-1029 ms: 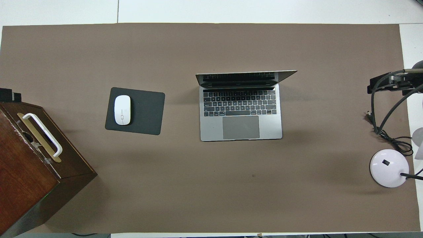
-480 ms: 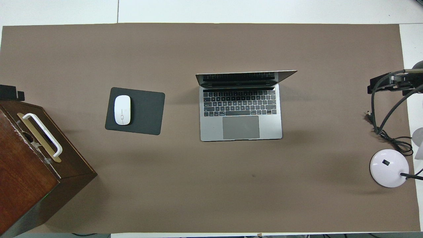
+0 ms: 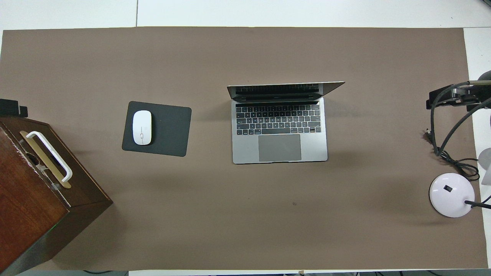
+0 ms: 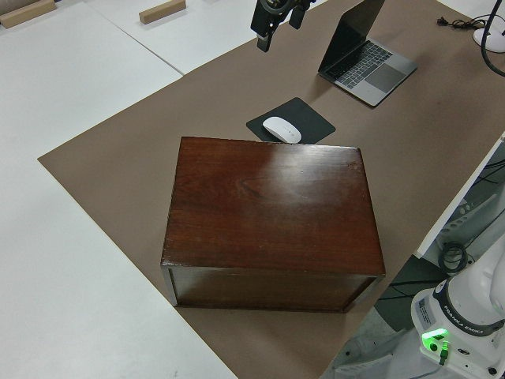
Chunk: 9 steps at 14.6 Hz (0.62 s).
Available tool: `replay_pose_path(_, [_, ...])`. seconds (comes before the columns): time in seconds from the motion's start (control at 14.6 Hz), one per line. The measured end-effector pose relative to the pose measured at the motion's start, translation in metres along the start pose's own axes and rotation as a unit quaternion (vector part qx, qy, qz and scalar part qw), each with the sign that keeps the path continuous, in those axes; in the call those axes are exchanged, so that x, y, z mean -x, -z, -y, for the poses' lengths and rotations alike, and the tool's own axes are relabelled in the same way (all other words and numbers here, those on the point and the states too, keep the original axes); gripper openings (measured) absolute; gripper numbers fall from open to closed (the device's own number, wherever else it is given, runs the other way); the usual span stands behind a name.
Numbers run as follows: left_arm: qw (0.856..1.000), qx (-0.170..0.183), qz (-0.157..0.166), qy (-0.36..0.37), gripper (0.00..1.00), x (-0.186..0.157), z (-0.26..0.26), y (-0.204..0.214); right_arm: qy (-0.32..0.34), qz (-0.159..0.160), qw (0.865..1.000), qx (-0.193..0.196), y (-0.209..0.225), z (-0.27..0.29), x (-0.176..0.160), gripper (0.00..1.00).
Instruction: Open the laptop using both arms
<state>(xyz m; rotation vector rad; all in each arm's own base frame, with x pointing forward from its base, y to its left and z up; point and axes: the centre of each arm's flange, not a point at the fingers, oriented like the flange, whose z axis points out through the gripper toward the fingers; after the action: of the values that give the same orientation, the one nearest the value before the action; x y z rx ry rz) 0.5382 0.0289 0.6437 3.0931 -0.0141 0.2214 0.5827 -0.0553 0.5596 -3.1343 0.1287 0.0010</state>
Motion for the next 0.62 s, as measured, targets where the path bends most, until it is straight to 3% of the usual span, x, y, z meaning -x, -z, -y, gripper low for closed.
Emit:
replay_pose_path(0.27, [1.0, -0.006, 0.006, -0.001, 1.0, 0.0012, 0.0012, -0.0018, 0.0, 0.001, 1.0, 0.0, -0.0011, -0.0001, 0.0005, 1.0])
replay_pose_path(0.62, [0.999, -0.004, 0.045, -0.001, 1.0, 0.0098, 0.0012, -0.0093, 0.0, 0.006, 1.0, -0.001, -0.0048, -0.0005, 0.0027, 1.0])
